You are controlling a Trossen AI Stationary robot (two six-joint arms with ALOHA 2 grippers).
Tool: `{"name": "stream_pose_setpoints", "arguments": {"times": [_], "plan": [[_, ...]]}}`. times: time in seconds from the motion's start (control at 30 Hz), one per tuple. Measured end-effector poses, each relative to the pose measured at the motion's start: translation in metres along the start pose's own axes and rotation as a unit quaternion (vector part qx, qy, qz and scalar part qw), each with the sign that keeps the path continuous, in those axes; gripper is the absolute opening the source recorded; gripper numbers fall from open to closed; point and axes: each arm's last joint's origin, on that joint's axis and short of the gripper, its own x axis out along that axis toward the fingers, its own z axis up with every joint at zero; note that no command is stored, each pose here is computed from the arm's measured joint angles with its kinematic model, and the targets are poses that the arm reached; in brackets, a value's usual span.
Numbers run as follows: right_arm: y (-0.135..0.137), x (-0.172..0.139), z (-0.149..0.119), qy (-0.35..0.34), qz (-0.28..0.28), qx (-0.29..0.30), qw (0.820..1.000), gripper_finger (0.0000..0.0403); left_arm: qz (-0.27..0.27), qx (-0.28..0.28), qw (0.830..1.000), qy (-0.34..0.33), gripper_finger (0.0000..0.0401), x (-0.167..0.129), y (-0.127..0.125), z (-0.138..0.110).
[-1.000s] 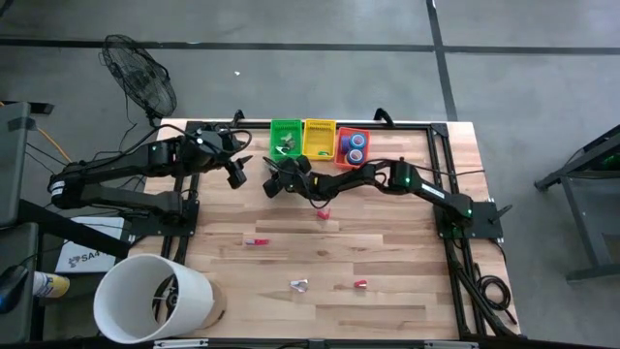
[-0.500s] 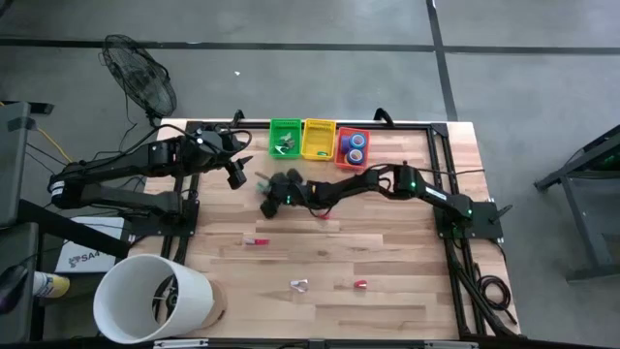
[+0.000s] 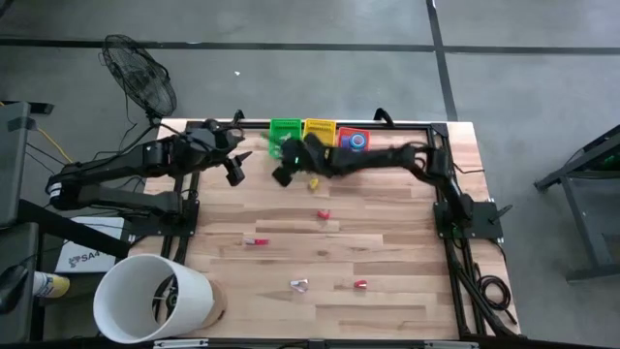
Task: Pick and place Stapler, Stapler remover, tape
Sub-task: Put the light blue staple remover into the green bin
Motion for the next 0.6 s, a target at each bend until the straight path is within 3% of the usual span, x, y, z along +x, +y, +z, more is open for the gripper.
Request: {"name": "stream_pose_setpoints", "arguments": {"times": [0.13,0.33,0.6], "plan": [[-0.041,0.012,0.003,0.058,0.026,-0.021,0.998,0.0083,0.003,0.001,1.0,-0.024,0.0199,-0.006,0.003,0.003],[-0.087,0.021,0.013,0.081,0.076,-0.024,0.994,0.0083,-0.003,0.0,0.999,-0.032,0.0199,-0.012,0.005,0.002],[-0.111,0.028,0.023,0.049,0.1,-0.01,0.994,0.0083,-0.004,0.001,0.999,-0.032,0.0199,-0.012,0.005,0.002]]}}
